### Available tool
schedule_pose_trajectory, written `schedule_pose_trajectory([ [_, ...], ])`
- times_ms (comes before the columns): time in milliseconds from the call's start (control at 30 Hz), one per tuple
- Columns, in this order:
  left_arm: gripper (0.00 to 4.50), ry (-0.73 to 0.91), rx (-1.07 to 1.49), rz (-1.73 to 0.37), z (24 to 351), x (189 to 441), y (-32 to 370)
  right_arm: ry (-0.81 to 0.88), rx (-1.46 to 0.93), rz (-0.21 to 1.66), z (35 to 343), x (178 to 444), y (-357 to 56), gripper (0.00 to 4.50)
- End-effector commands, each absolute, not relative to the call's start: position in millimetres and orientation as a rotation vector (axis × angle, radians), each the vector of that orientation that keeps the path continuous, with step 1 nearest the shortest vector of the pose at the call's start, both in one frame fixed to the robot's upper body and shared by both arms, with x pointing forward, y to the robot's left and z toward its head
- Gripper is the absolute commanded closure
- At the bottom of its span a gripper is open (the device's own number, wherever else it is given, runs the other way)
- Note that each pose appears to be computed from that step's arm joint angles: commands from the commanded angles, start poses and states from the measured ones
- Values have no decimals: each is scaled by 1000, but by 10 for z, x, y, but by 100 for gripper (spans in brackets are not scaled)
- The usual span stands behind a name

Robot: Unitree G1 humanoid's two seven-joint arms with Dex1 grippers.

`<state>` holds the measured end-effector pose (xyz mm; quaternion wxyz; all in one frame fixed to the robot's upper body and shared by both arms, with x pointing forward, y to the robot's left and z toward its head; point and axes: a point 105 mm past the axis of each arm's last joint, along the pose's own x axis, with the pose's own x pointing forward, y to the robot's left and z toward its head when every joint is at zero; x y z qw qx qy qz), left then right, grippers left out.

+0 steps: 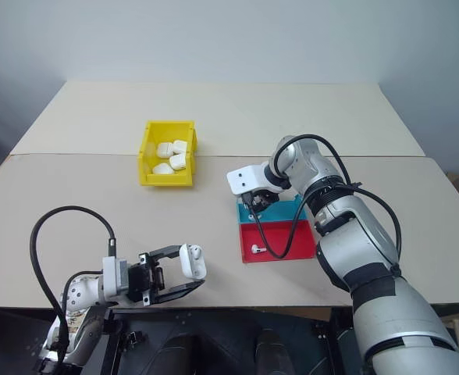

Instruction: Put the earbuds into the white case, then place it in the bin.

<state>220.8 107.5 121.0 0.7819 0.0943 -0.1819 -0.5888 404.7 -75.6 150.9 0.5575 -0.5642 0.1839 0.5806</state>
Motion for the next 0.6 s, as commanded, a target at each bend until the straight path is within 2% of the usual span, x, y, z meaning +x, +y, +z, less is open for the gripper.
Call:
schedule_pose_trajectory([
  [33,177,-439,235,-1269,1283,2202,1061,390,-1340,1357,1632,4067,-732,228],
  [67,177,-438,235,-1268,1283,2203,1061,388,-1340,1354,1632,4071,-730,244],
  [600,177,-438,240,-1264,1280,2209,1056,388,-1367,1368,1586,4053,-736,244],
])
